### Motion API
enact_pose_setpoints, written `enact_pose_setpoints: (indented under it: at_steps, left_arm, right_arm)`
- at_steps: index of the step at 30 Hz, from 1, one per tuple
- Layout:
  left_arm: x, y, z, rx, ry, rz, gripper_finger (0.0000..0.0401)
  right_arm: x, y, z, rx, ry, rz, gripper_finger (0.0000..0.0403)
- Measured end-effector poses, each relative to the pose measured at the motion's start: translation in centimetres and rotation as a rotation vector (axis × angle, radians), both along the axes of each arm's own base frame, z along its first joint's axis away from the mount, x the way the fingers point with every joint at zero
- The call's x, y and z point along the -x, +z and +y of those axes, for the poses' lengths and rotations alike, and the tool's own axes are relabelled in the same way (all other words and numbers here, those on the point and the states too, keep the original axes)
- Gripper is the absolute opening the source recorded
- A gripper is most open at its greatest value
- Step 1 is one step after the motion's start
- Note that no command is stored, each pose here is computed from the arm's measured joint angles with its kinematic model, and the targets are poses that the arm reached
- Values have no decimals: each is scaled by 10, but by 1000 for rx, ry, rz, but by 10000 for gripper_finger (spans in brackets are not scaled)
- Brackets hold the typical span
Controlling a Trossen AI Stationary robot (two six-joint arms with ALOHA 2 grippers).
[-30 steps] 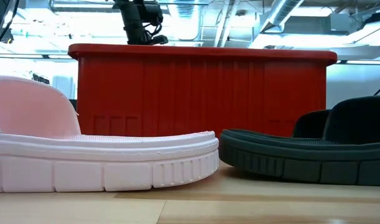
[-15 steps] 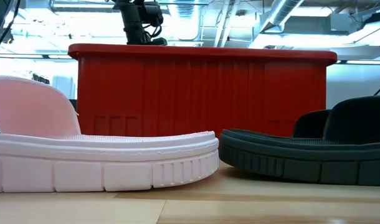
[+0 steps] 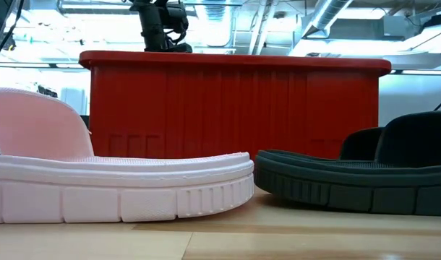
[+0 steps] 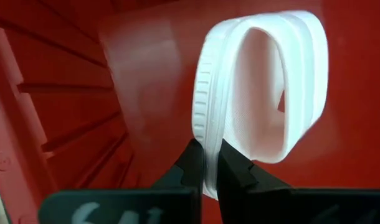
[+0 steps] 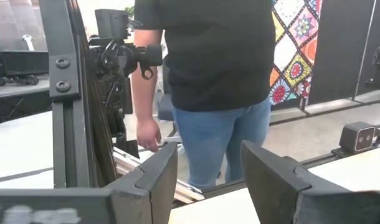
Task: Pick and place slides into bin
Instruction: Put the top pink slide into the red bin
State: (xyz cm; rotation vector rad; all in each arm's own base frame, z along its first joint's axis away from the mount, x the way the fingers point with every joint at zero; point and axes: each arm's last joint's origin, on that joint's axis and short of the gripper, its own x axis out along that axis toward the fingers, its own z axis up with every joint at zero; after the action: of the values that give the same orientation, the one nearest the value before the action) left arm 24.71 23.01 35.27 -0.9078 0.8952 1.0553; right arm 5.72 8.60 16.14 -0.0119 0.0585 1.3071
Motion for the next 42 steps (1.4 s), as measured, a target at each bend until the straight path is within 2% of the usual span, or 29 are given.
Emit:
enact_pose_setpoints:
  at_steps: [7,15,31,42]
  left_arm:
    - [1,0,3,-19,-1,6,5]
    - [-10,-19,12,27,-46,40,5]
    - [-7,-19,18,-6,-31,60,18]
    - [-8,-17,19,-20,-77,37,21]
  right_arm:
    - [0,0,0,0,0,0,166]
    - [0,0,0,0,0,-1,168]
    - [0,0,0,0,0,0,166]
    - [0,0,0,0,0,0,166]
